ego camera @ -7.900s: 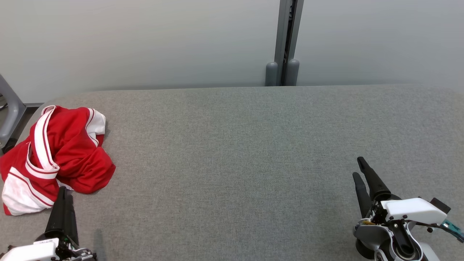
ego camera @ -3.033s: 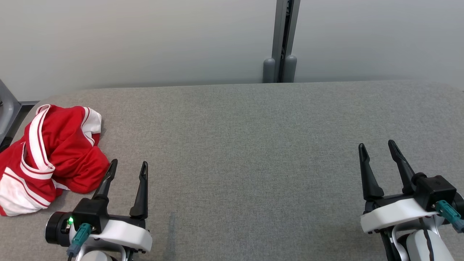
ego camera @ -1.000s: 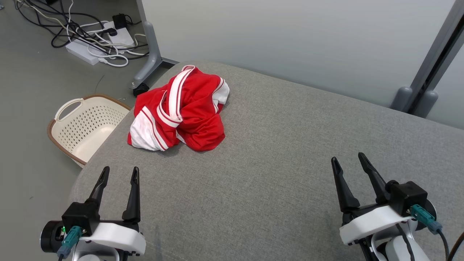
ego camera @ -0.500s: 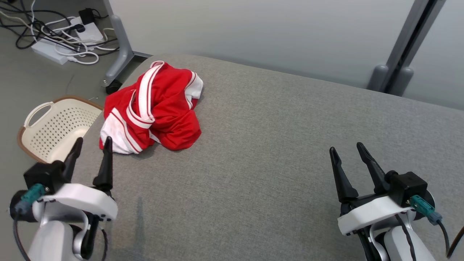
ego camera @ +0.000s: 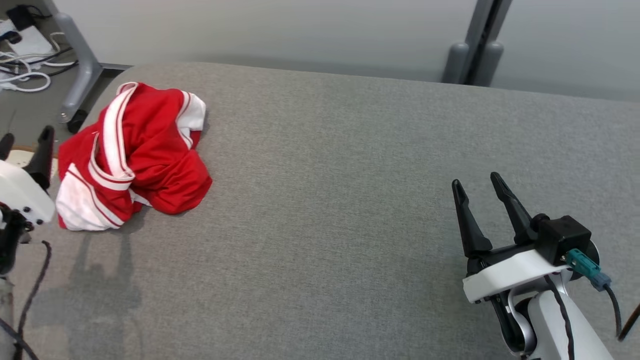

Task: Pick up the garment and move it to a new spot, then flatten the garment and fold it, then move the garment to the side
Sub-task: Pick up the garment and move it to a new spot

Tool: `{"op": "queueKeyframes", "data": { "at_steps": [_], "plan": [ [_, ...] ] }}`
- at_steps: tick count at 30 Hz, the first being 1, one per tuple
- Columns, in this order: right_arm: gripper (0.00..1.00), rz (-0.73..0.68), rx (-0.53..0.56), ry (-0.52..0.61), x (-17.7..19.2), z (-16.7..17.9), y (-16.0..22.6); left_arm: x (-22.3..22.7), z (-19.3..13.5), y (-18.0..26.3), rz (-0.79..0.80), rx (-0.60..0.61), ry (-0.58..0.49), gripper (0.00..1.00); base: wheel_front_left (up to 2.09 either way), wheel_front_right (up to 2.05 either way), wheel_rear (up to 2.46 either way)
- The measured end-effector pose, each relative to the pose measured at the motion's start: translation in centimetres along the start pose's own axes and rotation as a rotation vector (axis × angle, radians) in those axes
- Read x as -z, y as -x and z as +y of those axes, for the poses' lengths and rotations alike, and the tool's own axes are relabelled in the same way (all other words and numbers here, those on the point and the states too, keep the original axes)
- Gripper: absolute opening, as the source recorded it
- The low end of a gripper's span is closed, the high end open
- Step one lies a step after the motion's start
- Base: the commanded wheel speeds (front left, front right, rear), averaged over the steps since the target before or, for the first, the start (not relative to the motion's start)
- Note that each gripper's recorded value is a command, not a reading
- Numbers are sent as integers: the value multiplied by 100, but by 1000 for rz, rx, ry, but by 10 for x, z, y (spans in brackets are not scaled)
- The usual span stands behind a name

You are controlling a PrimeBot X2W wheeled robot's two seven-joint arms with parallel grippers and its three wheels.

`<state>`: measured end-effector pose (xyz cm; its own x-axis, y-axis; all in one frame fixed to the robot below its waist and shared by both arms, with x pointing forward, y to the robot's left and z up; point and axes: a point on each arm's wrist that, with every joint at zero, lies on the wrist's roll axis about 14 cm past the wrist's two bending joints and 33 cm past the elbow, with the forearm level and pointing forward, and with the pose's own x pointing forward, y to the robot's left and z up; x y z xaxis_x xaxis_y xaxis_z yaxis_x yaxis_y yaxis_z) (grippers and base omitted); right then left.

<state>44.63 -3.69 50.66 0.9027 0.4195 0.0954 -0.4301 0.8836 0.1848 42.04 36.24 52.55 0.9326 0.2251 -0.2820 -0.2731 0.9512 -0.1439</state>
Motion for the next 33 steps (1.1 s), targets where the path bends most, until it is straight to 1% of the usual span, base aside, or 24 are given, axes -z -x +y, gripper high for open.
{"op": "queueKeyframes", "data": {
  "at_steps": [4,8,9,10,11,13,14,19,21,23,25,26,27,28,29,30,31,33],
  "plan": [
    [100,2,42,6,1,-18,2,2,3,-25,97,-2,42,100,0,0,0],
    [100,13,91,11,6,-37,8,22,5,-46,231,-16,54,100,0,0,0],
    [100,13,91,11,6,-37,8,22,5,-46,231,-16,54,100,0,0,0],
    [100,14,116,17,6,-46,11,38,2,-54,311,-12,65,100,0,0,0],
    [100,14,116,17,6,-46,11,38,2,-54,311,-12,65,100,0,0,0],
    [100,20,146,20,8,-57,15,52,-1,-61,384,-7,62,100,0,0,0],
    [100,31,172,22,12,-66,20,69,-1,-65,462,-12,45,100,0,0,0],
    [100,54,207,23,20,-80,26,103,-1,-71,590,-25,52,100,0,0,0],
    [100,57,216,24,22,-84,25,120,-4,-70,651,-26,80,100,0,0,0],
    [100,62,220,23,24,-86,26,134,-3,-66,718,-34,84,100,0,0,0],
    [100,67,218,22,26,-85,26,141,-1,-63,753,-40,83,99,0,0,0],
    [100,69,216,21,27,-85,25,142,0,-62,761,-43,83,89,0,0,0],
    [100,69,215,19,27,-84,25,143,1,-61,764,-46,82,80,0,0,0],
    [100,69,213,19,27,-84,25,142,2,-61,763,-47,81,50,0,0,0],
    [100,70,212,18,28,-83,25,141,2,-61,760,-47,81,41,0,0,0],
    [100,69,210,18,27,-83,24,140,2,-60,756,-46,80,26,0,0,0],
    [100,69,208,18,27,-82,24,138,2,-61,747,-44,78,0,0,0,0],
    [100,67,203,19,26,-80,24,134,-1,-61,732,-32,77,0,0,0,0]
  ]
}}
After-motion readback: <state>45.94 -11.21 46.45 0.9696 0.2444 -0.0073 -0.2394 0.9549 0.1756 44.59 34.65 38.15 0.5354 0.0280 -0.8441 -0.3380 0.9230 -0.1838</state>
